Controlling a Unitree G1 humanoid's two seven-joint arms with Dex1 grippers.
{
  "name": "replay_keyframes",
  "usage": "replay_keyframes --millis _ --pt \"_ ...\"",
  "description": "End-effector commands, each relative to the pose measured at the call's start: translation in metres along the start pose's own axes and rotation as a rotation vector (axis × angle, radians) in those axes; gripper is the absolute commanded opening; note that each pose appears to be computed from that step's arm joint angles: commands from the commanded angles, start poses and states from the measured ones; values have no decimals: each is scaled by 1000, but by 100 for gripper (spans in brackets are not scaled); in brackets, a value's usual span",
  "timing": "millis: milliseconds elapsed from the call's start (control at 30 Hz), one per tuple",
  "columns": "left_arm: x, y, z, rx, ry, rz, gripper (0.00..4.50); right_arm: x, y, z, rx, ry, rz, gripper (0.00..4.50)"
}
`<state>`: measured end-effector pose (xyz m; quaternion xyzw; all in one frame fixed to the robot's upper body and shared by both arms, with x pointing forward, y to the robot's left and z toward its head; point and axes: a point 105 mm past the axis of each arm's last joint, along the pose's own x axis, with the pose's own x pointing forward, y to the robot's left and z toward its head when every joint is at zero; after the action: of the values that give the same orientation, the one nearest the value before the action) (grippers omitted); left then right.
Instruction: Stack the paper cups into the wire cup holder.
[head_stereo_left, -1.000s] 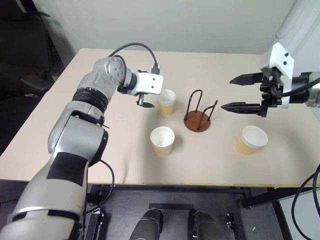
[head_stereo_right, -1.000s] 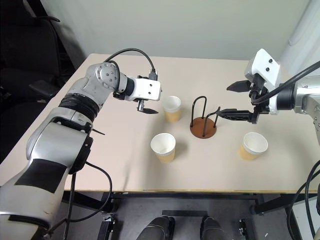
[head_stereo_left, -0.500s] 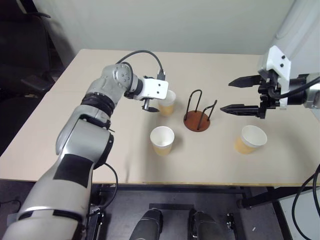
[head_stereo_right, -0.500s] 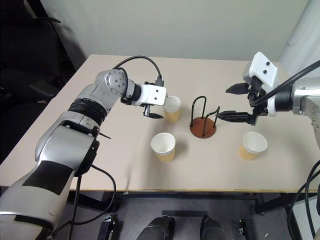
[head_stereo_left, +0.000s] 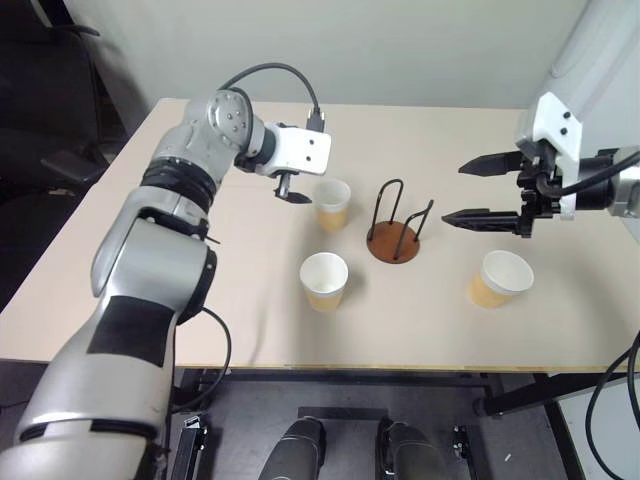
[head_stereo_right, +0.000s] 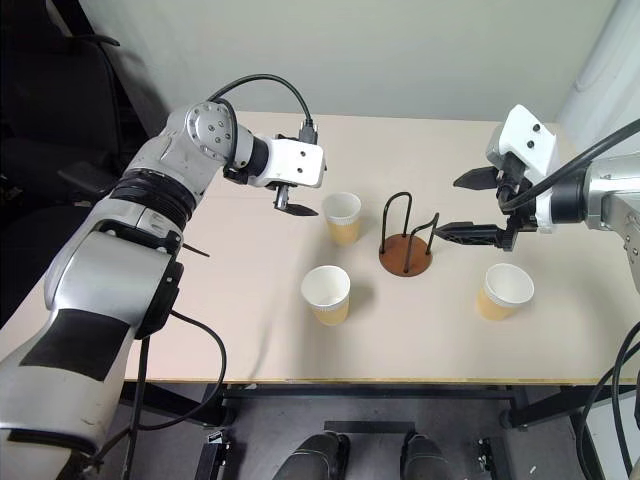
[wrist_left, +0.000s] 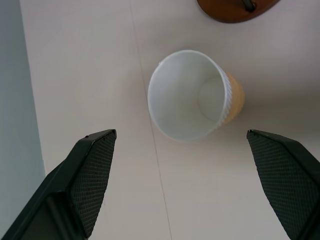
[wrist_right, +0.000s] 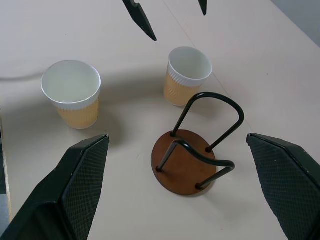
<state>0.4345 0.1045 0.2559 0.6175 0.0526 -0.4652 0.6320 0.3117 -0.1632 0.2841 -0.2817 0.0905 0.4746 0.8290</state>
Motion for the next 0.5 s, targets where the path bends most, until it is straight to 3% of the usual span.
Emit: replay_keyframes --millis 33,500 --pt "1 2 5 17 -18 19 450 -7 -3 11 -45 -19 -26 448" --pt "23 -10 4 -33 -45 34 450 -8 -2 9 -39 -11 -34 448"
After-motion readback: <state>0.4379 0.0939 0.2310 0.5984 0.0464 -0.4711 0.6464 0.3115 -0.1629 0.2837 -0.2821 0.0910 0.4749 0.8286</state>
